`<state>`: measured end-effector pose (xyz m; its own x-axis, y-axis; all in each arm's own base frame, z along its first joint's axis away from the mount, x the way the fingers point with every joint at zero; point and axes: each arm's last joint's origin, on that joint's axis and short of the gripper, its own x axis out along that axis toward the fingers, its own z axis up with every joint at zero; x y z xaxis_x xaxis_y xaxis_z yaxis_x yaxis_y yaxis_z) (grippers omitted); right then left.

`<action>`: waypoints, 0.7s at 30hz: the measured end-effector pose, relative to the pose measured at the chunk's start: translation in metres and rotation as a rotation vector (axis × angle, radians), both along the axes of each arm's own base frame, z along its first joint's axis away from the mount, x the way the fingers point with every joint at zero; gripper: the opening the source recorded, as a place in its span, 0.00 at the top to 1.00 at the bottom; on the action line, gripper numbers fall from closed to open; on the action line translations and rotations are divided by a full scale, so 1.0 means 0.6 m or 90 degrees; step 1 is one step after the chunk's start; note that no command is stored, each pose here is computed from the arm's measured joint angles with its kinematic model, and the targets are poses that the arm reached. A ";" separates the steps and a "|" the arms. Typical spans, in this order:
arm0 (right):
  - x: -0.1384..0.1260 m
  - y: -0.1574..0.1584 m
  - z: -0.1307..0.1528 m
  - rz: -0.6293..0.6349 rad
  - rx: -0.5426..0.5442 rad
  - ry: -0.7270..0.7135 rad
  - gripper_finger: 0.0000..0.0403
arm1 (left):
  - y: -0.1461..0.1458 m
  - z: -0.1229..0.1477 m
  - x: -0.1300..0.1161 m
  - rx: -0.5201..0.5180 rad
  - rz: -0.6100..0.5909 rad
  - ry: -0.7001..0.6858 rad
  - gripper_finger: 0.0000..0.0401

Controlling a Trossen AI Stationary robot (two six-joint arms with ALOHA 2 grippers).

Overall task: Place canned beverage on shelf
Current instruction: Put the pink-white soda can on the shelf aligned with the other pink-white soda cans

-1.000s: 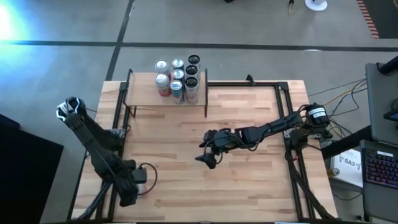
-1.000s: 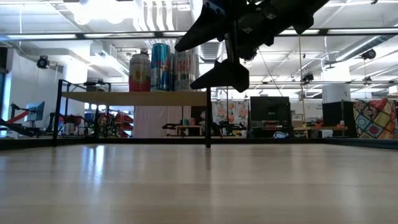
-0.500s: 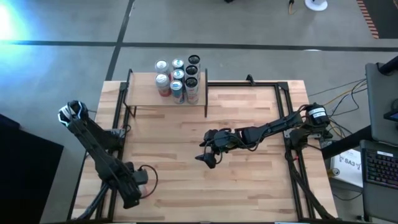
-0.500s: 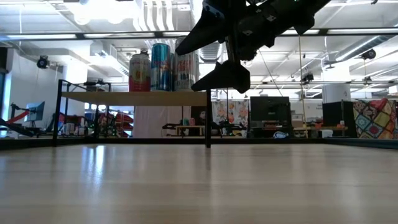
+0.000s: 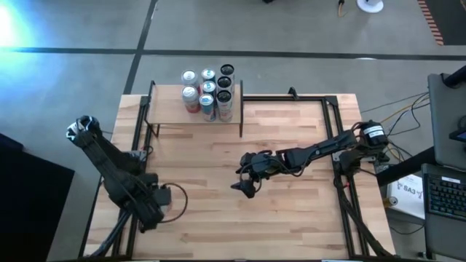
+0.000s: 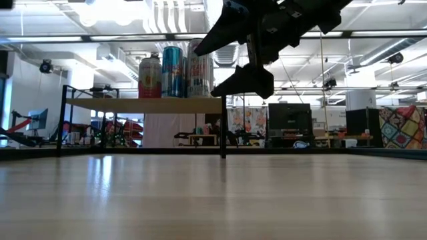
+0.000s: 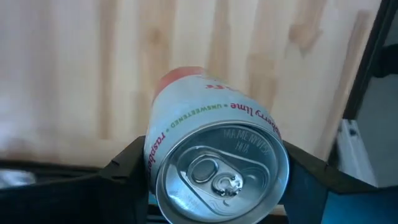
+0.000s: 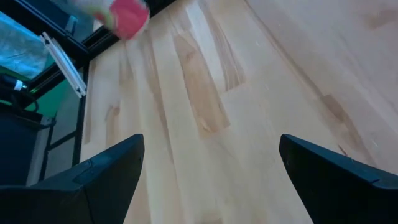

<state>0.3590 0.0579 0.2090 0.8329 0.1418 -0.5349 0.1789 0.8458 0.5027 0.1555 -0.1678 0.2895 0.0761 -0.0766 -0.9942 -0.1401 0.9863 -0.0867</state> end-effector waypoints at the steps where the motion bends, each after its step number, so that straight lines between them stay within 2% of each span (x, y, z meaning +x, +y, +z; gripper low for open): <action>1: -0.001 0.000 0.003 0.001 0.000 -0.001 0.10 | 0.007 0.013 0.003 0.015 -0.011 -0.009 0.47; 5: -0.010 -0.002 0.018 0.001 -0.001 -0.006 0.10 | 0.046 0.057 0.016 0.039 -0.038 -0.022 0.47; 10: -0.021 -0.004 0.035 -0.003 -0.005 -0.006 0.10 | 0.107 0.097 0.031 0.034 -0.076 -0.046 0.47; 16: -0.032 -0.002 0.046 -0.008 0.007 0.002 0.10 | 0.206 0.125 0.041 0.063 -0.109 -0.080 0.47; 21: -0.041 0.011 0.049 -0.032 0.015 0.018 0.10 | 0.283 0.139 0.049 0.128 -0.168 -0.091 0.47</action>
<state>0.3346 0.0645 0.2383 0.8238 0.1136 -0.5554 0.2347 0.8234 0.5166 0.1850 0.0018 0.3729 0.2196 0.0835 -0.9720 0.1218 0.9862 0.1122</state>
